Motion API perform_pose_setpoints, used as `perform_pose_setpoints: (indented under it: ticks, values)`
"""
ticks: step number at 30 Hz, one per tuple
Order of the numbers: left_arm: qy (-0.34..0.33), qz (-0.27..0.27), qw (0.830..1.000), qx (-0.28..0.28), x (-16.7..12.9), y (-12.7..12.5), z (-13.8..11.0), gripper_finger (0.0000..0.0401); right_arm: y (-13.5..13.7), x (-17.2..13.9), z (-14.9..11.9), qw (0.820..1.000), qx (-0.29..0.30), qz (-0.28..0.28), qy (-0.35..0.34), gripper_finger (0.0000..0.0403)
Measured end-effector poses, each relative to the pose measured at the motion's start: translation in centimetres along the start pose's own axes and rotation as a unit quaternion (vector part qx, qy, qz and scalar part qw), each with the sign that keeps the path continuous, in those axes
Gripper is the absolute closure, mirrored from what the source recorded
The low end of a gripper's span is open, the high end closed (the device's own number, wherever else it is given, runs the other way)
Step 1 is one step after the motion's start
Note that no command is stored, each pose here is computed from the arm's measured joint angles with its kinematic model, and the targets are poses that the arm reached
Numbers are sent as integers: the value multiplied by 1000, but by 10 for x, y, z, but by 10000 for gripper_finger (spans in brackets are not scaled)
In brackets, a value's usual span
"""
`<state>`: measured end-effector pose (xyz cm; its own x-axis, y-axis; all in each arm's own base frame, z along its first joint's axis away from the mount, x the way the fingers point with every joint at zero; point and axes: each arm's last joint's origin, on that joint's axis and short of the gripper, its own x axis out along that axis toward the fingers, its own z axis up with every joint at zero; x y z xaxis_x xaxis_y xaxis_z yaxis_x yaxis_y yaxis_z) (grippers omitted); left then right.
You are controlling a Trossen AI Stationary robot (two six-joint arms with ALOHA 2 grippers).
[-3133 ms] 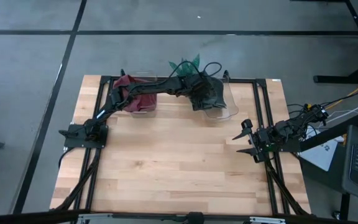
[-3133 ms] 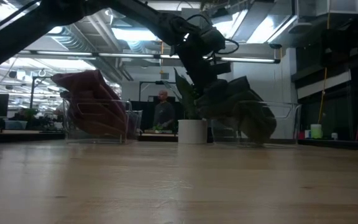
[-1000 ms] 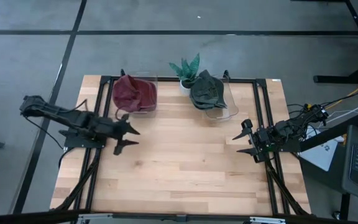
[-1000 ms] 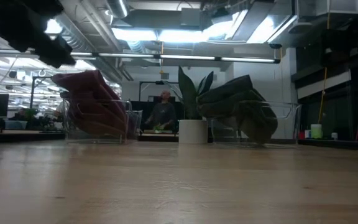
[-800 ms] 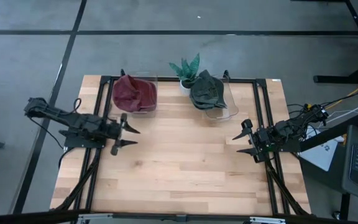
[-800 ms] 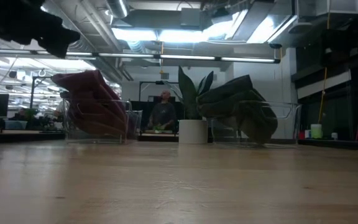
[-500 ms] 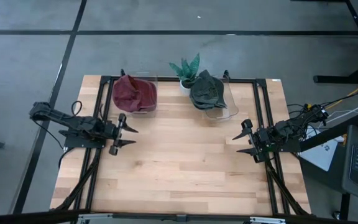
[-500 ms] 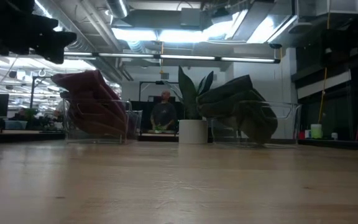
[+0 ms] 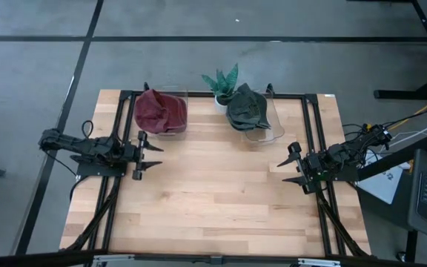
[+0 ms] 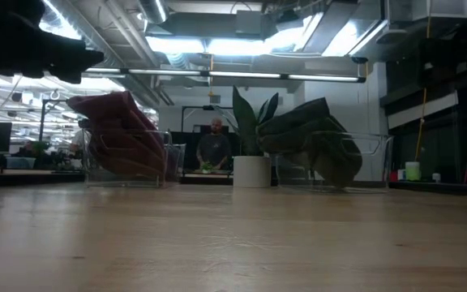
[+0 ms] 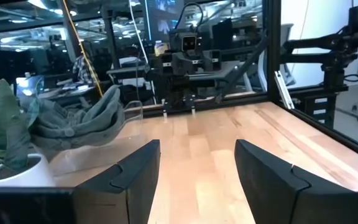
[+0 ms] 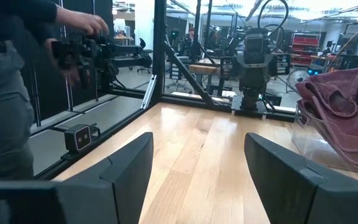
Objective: Pick & Place hat
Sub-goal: Return to Home Position
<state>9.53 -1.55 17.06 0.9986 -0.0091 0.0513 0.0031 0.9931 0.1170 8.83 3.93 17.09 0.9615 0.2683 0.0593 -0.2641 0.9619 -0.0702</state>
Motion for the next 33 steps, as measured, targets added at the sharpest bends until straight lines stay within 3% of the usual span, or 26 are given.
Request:
perform_pose_setpoints:
  ticks: [33]
  values:
    - [10,1,1000,1,1,0,-2,196,0,0,0,1000,0,0,0,150]
